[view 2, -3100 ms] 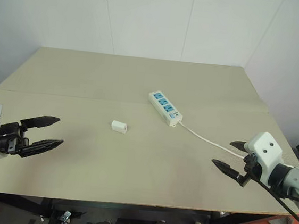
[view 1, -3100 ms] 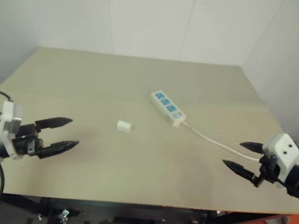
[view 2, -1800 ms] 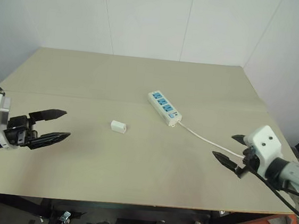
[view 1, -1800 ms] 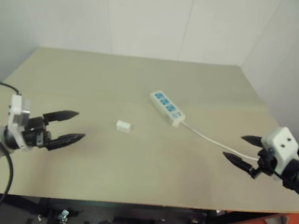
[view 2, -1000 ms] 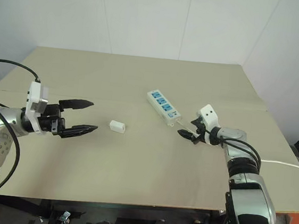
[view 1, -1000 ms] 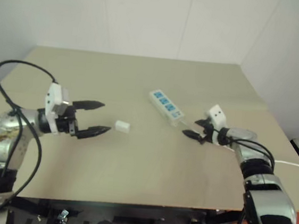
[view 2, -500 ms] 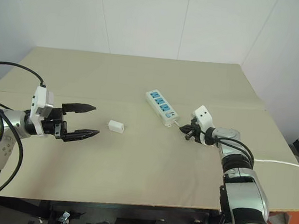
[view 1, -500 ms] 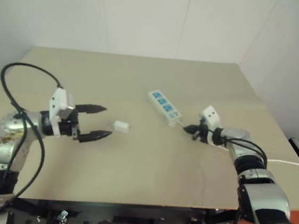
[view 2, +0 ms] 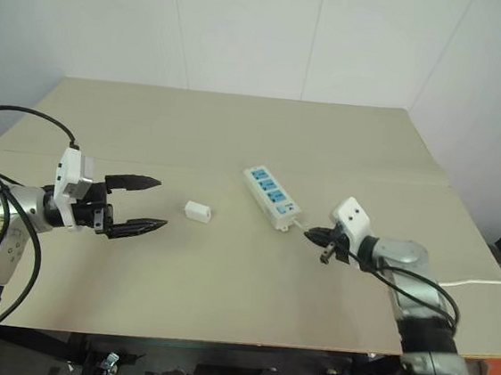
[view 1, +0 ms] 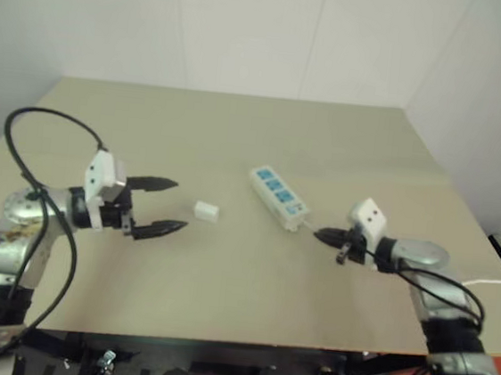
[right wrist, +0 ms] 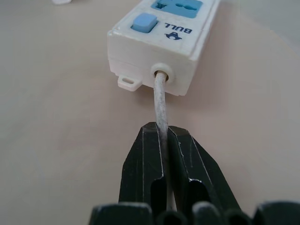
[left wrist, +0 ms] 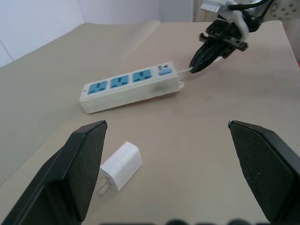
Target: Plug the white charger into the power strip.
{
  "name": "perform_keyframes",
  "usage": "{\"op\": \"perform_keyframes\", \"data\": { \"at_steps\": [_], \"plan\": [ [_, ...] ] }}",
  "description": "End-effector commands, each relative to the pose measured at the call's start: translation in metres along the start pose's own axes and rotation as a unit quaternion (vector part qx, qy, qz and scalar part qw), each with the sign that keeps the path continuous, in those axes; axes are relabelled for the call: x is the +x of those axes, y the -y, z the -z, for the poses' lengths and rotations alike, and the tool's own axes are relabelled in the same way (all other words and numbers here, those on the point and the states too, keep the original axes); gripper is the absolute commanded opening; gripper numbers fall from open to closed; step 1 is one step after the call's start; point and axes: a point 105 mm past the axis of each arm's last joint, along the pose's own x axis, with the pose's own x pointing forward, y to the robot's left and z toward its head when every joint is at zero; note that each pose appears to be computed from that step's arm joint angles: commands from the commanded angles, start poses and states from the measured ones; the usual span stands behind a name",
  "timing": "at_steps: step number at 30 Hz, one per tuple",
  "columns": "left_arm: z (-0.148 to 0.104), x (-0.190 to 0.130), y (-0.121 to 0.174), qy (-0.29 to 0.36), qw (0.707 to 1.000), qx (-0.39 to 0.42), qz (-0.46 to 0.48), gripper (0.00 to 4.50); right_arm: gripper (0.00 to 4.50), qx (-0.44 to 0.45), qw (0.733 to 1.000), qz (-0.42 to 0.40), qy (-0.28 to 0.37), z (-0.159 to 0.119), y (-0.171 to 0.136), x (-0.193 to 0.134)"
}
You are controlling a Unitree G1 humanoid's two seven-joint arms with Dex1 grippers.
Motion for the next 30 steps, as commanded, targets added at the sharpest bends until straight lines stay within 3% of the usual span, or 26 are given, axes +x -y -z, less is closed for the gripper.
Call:
{"op": "perform_keyframes", "data": {
  "at_steps": [1,5,14,18,24,26,30],
  "plan": [
    [-0.007,-0.001,-0.003,0.004,1.000,0.019,0.000,4.50,0.03,-0.020,0.999,0.028,0.014,-0.015,-0.001,-0.023],
    [-0.005,0.002,-0.004,0.005,1.000,0.018,0.003,4.50,0.03,-0.010,0.999,0.042,0.016,-0.013,-0.003,-0.026],
    [-0.004,0.003,-0.005,0.003,1.000,0.020,0.008,4.50,3.12,-0.015,0.998,0.054,0.022,-0.012,-0.001,-0.028],
    [-0.004,0.001,-0.006,0.002,1.000,0.020,0.005,4.50,4.48,0.006,0.996,0.067,0.066,-0.023,-0.001,-0.032],
    [-0.004,0.001,-0.006,0.003,1.000,0.018,0.005,4.50,4.48,0.053,0.974,0.126,0.180,-0.051,0.000,-0.027],
    [-0.004,0.002,-0.005,0.004,1.000,0.015,0.006,4.50,4.48,0.053,0.966,0.171,0.188,-0.046,0.002,-0.021],
    [-0.003,0.003,-0.004,0.003,1.000,0.011,0.015,4.50,4.48,0.064,0.967,0.167,0.179,-0.025,-0.014,-0.007]
  ]
}}
